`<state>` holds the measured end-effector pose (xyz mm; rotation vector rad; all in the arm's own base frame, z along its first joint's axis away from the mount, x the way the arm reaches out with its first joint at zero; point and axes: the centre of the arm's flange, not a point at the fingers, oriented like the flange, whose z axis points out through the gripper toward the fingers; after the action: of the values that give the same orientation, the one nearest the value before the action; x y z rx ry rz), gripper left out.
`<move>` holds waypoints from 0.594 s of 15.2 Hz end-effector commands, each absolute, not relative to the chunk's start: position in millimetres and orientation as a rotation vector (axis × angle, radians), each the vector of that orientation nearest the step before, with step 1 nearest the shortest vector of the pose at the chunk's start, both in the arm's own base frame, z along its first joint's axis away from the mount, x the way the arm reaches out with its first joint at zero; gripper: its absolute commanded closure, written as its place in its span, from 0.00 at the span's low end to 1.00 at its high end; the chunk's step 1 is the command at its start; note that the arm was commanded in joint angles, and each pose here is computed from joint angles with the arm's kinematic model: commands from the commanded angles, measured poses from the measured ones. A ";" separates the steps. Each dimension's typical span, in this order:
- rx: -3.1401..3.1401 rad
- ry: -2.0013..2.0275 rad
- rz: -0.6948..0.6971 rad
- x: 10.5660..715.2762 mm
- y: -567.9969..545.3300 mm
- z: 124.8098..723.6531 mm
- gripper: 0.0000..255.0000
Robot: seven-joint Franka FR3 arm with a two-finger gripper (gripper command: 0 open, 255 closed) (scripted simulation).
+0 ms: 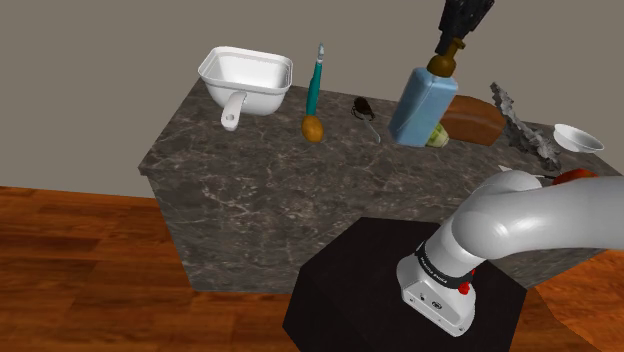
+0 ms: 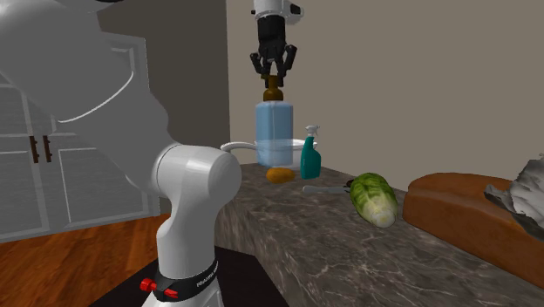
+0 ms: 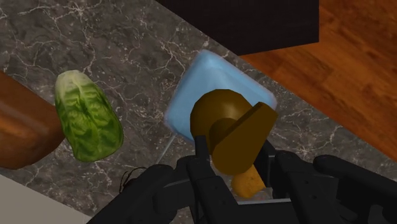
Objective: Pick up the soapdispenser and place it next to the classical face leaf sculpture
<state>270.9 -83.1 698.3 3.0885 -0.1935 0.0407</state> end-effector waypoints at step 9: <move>3.088 -0.193 0.041 270.5 -83.2 751.6 1.00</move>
<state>270.9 -82.2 745.4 3.0884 -0.1938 0.0407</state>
